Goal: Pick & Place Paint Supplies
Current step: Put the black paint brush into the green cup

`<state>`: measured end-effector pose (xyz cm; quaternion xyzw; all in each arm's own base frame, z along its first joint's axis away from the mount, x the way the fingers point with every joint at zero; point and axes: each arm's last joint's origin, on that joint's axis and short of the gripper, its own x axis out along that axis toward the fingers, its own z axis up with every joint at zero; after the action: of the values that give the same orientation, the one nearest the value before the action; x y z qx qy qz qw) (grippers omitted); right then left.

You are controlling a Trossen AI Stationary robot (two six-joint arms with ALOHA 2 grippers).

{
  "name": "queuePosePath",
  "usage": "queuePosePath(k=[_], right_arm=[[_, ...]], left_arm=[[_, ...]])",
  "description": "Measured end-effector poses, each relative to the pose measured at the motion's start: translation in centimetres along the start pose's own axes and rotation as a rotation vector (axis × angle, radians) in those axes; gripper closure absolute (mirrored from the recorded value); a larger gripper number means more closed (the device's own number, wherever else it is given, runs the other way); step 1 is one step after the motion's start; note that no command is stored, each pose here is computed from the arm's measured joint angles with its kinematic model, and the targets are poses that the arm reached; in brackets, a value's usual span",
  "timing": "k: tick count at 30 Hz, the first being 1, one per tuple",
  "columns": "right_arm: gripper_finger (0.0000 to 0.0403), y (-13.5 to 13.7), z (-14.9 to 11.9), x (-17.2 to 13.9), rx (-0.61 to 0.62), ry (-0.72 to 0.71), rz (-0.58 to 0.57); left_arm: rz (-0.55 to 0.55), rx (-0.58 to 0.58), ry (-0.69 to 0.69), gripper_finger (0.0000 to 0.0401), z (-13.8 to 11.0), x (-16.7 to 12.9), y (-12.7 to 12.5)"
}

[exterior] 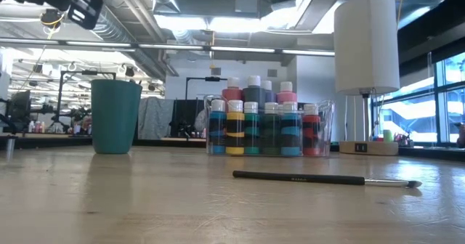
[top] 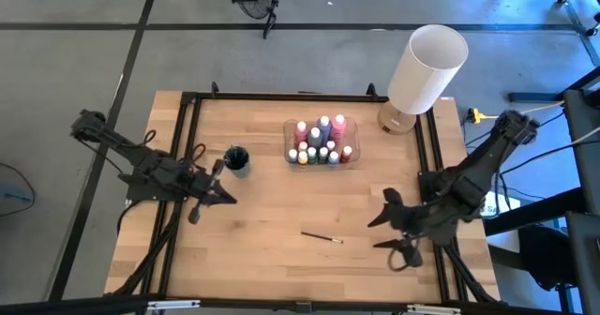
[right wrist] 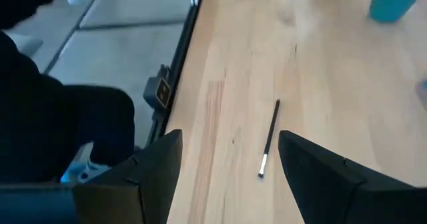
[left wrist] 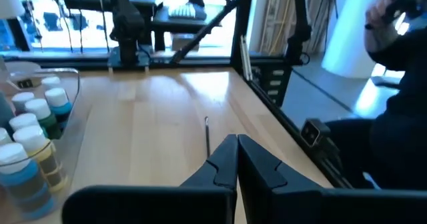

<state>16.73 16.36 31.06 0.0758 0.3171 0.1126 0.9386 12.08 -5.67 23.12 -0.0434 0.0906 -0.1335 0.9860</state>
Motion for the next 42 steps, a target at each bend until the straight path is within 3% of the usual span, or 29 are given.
queuePosePath(k=[9, 18, 31, 42], right_arm=[[0.0151, -0.2, 1.8, 3.3, 0.047, 0.138, 0.038], [0.0151, -2.2, 1.6, 4.3, 0.063, 0.241, -0.068], [0.0151, -2.4, -1.5, 10.8, -0.019, 0.474, -0.148], [0.015, -3.9, -3.8, 16.5, 0.097, 0.58, -0.193]], left_arm=[[0.019, 0.005, -0.053, 0.04, -1.8, -0.8, 0.0], [0.019, -0.011, -0.114, 0.0399, -1.3, -1.0, 0.0], [0.016, -0.016, -0.133, 0.04, -1.2, -1.0, 0.0], [0.021, -0.05, -0.122, 0.0398, -1.2, -0.6, -0.1]])
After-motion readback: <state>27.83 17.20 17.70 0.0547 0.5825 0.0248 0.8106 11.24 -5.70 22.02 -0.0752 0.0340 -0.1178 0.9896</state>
